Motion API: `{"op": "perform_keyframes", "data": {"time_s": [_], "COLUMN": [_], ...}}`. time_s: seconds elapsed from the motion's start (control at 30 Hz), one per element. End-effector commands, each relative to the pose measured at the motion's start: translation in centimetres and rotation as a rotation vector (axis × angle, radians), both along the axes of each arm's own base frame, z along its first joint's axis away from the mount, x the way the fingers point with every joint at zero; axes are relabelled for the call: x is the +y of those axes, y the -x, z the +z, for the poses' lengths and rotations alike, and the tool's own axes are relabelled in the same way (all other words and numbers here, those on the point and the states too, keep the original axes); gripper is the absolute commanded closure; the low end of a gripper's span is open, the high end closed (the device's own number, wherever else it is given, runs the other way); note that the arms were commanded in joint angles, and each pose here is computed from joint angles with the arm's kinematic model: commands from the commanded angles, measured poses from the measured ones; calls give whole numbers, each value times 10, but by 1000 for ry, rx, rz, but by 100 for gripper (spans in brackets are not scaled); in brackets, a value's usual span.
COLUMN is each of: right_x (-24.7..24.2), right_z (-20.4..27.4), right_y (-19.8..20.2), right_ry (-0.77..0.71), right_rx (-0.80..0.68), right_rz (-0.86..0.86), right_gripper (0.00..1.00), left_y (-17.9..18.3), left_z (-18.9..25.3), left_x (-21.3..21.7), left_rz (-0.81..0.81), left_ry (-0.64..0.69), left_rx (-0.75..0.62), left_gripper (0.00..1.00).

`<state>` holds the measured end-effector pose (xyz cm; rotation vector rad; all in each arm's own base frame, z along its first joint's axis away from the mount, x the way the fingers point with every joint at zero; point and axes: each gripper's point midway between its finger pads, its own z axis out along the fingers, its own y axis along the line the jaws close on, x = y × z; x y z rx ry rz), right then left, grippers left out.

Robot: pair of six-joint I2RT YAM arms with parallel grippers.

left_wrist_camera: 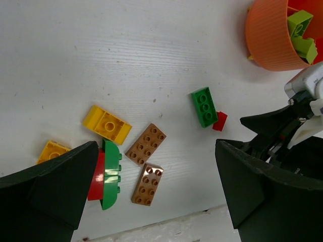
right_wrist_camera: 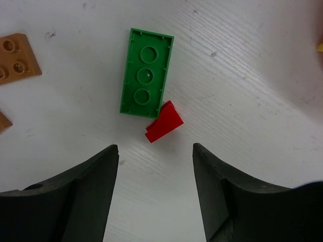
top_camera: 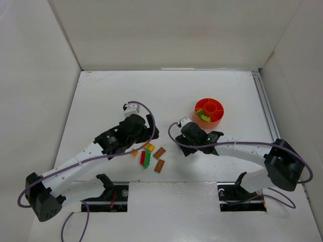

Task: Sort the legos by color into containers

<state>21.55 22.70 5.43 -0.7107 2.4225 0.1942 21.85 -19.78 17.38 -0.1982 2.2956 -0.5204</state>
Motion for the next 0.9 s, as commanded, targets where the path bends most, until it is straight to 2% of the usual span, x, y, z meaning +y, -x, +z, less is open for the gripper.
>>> {"op": "perform_keyframes", "data": {"time_s": [0.0,0.23,0.47,0.7,0.8,0.87], "right_x": [20,3,5,-1,-5,-9], "right_z": [1,-23,-30,-34,-24,-23], "right_y": [-8,-15,-24,-22,-21,-17], "right_ry": [-67,43,51,88,80,80], "right_rx": [-23,-21,-33,-12,-21,-15], "right_rz": [1,-84,-148,-178,-194,-203], "right_gripper": [34,39,47,65,68,74], "left_y": [-4,-3,-4,-4,-4,-4], "left_z": [7,8,12,10,13,13], "left_x": [-1,0,-1,2,2,2], "left_rz": [-1,-1,-6,0,1,1], "left_ry": [1,6,5,-5,1,1], "left_rx": [-22,-27,-36,-34,-40,-40], "left_gripper": [0,0,0,0,0,0]}}
